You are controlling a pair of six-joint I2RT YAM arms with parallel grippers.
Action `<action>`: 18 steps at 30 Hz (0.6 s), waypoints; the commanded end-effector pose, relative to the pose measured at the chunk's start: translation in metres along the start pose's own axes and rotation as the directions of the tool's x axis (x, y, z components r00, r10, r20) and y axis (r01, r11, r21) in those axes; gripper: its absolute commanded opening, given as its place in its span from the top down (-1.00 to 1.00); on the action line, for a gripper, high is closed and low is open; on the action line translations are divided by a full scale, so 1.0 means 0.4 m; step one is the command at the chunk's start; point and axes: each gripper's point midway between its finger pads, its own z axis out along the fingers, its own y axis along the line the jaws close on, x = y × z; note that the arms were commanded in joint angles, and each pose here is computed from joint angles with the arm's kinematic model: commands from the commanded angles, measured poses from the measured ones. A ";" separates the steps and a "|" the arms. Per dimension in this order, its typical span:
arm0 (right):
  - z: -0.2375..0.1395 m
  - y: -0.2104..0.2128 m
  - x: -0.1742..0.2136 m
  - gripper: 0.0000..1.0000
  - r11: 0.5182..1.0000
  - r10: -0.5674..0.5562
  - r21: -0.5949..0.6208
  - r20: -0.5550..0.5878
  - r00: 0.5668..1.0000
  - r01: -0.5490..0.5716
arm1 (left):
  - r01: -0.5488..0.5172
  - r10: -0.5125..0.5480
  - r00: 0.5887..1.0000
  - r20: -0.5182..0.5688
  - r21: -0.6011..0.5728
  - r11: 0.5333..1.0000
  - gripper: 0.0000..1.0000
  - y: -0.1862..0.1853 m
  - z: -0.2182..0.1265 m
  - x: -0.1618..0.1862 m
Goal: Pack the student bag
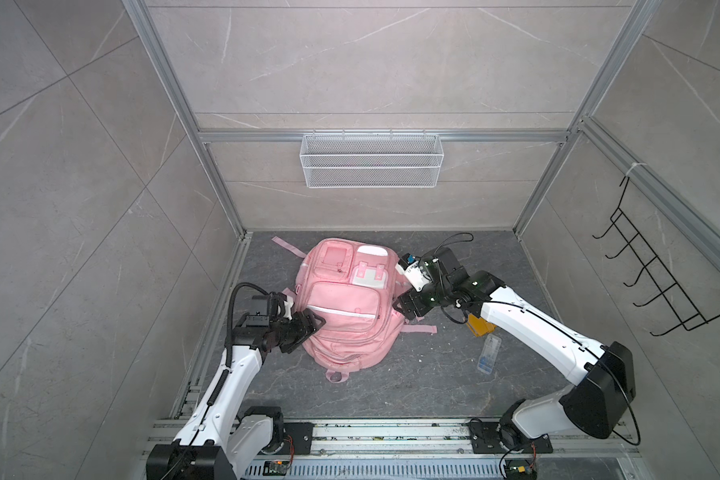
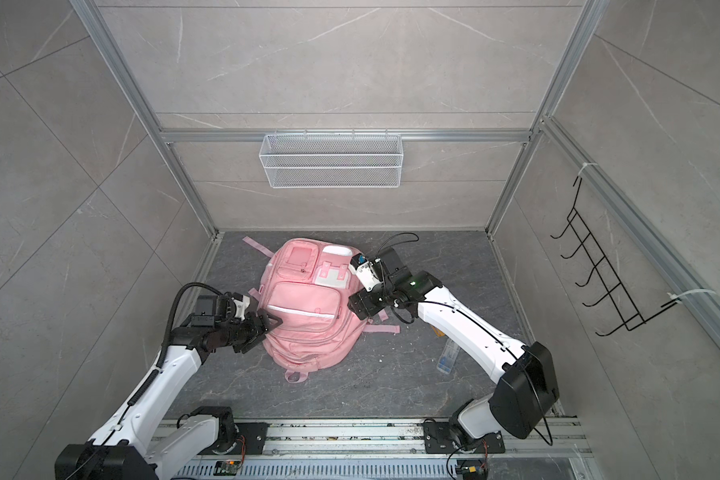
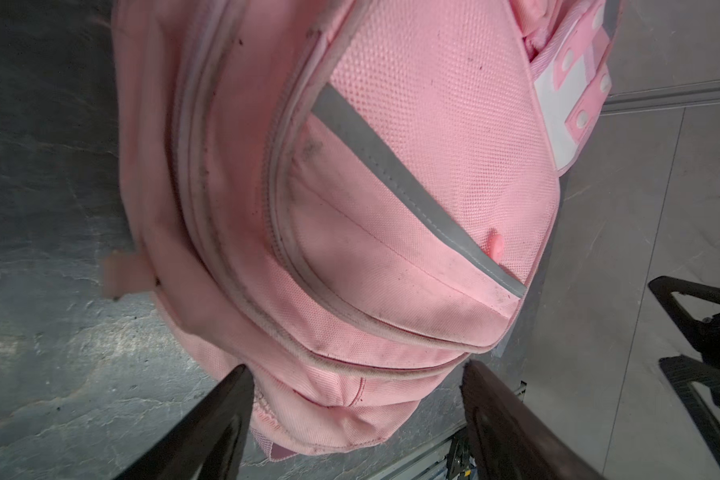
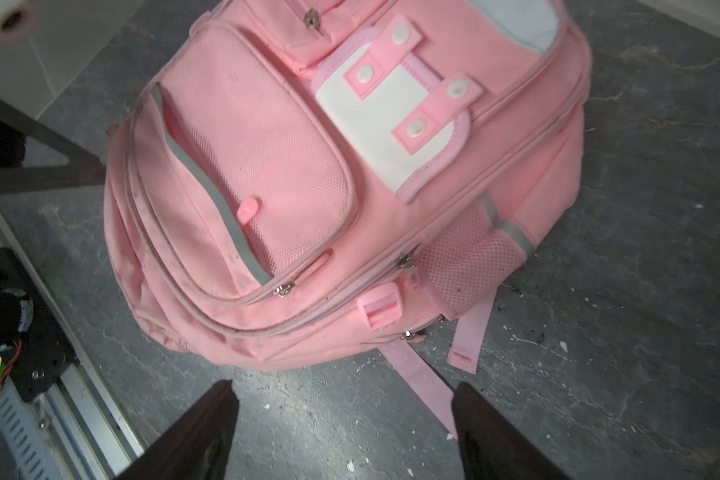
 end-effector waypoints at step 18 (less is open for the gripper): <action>0.170 0.032 0.025 -0.70 0.918 -0.396 -0.111 -0.199 0.897 0.380 | 0.003 -0.008 0.999 -0.037 -0.128 0.992 -0.64 -0.004 0.106 -0.183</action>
